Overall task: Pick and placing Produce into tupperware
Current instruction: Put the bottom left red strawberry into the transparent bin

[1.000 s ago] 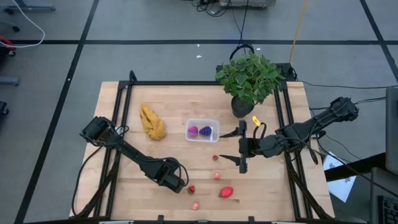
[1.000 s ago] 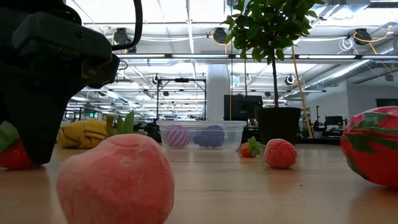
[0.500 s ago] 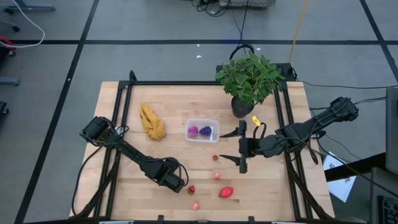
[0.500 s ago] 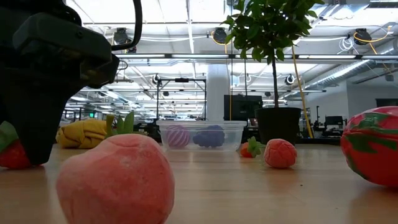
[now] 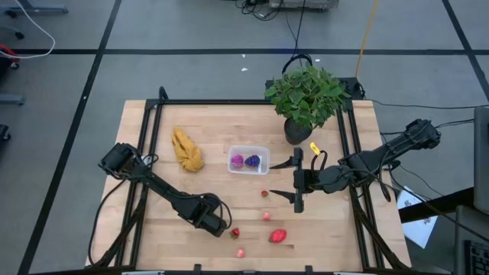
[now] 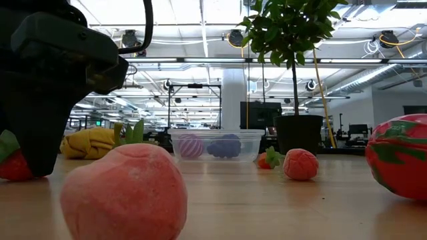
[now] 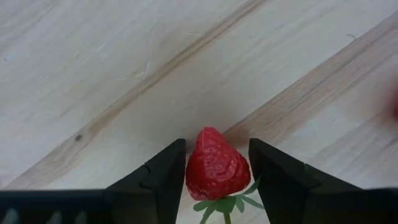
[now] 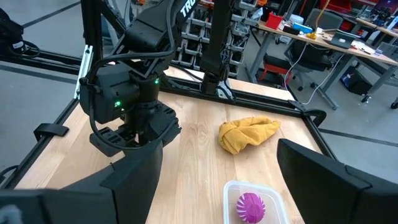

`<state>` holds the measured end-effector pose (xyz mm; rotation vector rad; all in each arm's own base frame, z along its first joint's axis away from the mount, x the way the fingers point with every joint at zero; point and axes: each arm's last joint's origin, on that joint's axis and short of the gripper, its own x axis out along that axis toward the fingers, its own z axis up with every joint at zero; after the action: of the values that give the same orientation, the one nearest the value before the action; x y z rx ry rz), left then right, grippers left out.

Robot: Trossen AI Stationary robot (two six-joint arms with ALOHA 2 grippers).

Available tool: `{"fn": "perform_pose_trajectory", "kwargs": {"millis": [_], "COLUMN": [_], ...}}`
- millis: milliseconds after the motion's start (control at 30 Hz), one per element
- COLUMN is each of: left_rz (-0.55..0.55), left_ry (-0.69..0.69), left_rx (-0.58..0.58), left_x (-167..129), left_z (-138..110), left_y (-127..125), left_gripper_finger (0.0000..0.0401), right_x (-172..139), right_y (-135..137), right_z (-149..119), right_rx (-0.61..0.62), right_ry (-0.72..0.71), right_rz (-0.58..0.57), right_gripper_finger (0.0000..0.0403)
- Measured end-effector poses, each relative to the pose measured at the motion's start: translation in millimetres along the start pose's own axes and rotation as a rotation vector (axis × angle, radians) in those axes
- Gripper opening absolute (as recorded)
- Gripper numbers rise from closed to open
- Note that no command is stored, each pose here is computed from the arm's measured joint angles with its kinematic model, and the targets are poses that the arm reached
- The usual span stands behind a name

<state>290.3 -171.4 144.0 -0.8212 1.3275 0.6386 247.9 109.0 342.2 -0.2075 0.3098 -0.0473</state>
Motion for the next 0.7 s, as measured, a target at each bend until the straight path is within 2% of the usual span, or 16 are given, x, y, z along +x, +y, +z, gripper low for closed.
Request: {"fn": "perform_pose_trajectory", "kwargs": {"millis": [300,700], "left_rz": [-0.031,0.014], "left_ry": [-0.044,-0.012], "left_rx": [0.015,0.021], "left_x": [-11.3,-11.1], "left_z": [1.9,-0.1], "left_y": [0.0,4.4], "left_gripper_finger": [0.0184,0.0186], "right_x": [0.1,1.8], "right_y": [0.1,1.3], "right_z": [-0.1,-6.0], "right_rx": [0.0,-0.004], "right_ry": [0.0,0.013], "right_rz": [0.0,0.0], "right_gripper_finger": [0.0309,0.0309]}}
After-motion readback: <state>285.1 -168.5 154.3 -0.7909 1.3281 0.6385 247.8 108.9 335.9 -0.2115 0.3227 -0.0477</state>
